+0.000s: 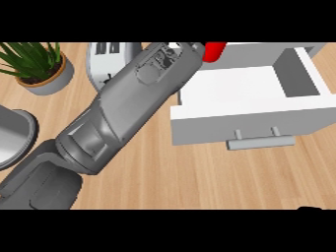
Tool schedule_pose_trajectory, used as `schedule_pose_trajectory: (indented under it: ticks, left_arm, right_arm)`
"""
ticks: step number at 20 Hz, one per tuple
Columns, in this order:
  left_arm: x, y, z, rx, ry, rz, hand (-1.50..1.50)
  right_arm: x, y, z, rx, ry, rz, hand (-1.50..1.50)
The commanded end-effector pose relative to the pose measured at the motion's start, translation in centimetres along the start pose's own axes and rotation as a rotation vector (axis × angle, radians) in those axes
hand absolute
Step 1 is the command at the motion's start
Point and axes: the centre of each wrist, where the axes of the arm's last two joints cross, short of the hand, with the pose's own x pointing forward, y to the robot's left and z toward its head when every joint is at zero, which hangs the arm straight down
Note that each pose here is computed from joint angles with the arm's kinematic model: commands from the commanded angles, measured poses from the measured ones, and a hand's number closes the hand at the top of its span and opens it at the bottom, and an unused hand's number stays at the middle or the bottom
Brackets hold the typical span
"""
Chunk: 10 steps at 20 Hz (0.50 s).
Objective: Pick up the can, place it into the drawer and close the drawer
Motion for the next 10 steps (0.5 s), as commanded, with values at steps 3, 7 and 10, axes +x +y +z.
schedule_pose_trajectory:
  ticks: [3, 7, 10]
  left_arm:
    - [-2.1, 0.2, -0.1, 0.037, -0.013, -0.047, 1.50]
    - [-1.7, 0.0, -0.3, 0.046, -0.008, -0.082, 1.50]
    - [-5.1, 0.3, 0.4, 0.043, -0.005, -0.097, 1.50]
  right_arm:
    - [0.0, -0.4, -0.8, 0.008, 0.006, 0.013, -1.50]
    - [-0.2, 1.2, -0.9, 0.001, -0.026, -0.001, -1.50]
    - [-0.5, 0.6, -1.2, 0.016, -0.017, -0.003, -1.50]
